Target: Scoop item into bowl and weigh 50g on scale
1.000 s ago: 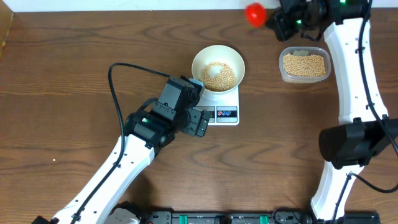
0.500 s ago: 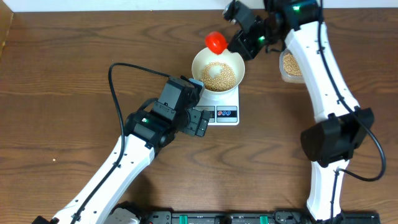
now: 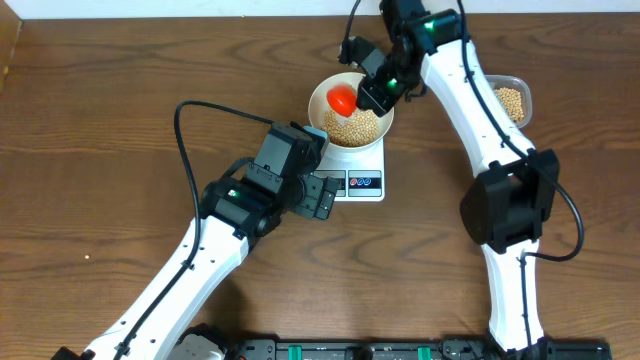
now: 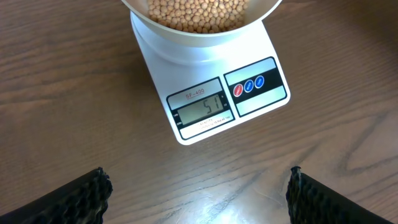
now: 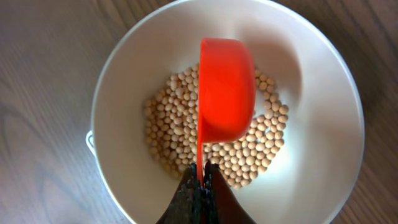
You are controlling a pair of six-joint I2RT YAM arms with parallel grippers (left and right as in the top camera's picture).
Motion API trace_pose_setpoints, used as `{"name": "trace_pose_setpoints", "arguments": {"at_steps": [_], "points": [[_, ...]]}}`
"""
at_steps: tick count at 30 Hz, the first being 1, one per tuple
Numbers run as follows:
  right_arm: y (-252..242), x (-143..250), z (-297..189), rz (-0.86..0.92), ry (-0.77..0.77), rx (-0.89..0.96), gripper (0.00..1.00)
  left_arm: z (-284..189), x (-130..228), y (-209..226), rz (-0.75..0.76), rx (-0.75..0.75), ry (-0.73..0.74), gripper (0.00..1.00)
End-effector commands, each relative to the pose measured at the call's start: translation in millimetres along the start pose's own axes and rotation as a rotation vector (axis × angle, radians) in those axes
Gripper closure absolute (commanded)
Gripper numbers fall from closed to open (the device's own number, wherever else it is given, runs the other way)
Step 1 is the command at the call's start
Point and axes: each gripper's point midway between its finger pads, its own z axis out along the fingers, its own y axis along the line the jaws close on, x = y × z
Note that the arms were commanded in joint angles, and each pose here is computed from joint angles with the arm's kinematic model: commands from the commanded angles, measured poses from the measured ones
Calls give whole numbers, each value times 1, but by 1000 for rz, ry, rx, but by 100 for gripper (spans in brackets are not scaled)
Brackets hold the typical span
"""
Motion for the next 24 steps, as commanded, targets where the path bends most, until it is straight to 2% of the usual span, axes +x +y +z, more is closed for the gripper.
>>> {"name": "trace_pose_setpoints", "arguments": {"at_steps": [1,24], "points": [[-1,4,12,-24,39,23,99,-2,-1,4,0,-18,-7,8],[-12,7,34,-50,75,96,99,-2,-1,4,0,-18,-7,8]]}}
